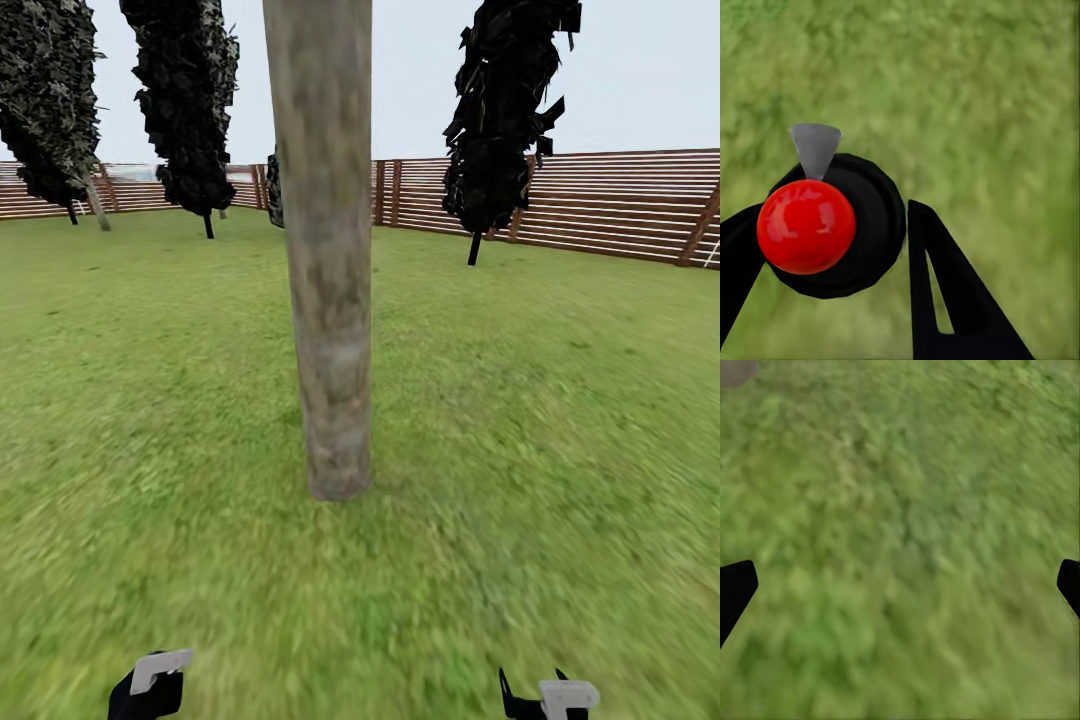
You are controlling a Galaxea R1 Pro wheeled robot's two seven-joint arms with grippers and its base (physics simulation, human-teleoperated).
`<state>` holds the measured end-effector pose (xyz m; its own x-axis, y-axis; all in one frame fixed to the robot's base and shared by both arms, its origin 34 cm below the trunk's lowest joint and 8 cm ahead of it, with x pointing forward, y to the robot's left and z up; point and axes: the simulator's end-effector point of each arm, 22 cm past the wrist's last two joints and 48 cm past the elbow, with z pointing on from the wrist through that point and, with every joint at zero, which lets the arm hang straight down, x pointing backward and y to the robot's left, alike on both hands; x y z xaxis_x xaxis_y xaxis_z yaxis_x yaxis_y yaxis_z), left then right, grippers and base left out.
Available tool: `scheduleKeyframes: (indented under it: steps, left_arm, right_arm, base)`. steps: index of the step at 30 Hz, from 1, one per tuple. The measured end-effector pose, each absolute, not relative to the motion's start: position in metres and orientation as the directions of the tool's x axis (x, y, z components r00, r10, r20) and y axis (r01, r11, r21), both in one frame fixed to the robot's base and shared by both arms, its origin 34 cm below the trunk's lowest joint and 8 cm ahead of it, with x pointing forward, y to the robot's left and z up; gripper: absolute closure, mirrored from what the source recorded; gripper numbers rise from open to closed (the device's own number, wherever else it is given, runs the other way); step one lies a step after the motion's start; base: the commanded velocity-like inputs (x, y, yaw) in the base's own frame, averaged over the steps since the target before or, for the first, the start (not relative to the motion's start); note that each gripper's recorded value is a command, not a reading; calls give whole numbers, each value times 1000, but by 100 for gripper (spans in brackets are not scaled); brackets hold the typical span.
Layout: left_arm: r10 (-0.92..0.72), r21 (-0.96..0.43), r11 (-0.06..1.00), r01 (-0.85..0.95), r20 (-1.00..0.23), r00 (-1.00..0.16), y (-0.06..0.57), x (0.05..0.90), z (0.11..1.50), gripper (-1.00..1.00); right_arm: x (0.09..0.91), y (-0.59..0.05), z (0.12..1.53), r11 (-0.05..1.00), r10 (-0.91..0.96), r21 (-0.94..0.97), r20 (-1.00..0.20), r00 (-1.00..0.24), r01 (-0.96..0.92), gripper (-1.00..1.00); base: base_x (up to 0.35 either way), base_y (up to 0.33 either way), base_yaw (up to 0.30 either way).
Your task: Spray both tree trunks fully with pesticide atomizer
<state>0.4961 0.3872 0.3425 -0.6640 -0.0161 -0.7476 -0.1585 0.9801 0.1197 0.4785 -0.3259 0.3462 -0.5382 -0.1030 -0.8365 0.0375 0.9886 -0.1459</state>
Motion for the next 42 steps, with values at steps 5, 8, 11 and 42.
scheduleKeyframes:
  steps: [5, 8, 11, 42]
  left_arm:
    - [68, -28, 991, 134, -747, -662, 368, 502, 353, 100]
    - [225, -32, 928, 370, -745, -628, 358, 521, 374, 100]
    - [349, 5, 868, 497, -718, -603, 348, 540, 382, 100]
    - [619, -22, 596, 802, -623, -477, 288, 572, 410, 100]
  right_arm:
    - [503, -281, 362, 975, -215, -166, -858, -467, -145, -100]
    - [532, -244, 364, 907, -381, -231, -804, -456, -351, -100]
    - [554, -210, 369, 804, -504, -240, -759, -412, -543, -100]
    - [574, -94, 427, 444, -564, -78, -799, -210, -893, -100]
  base:
    - [93, -26, 0]
    - [2, -1, 0]
    - [0, 0, 0]
    - [0, 0, 0]
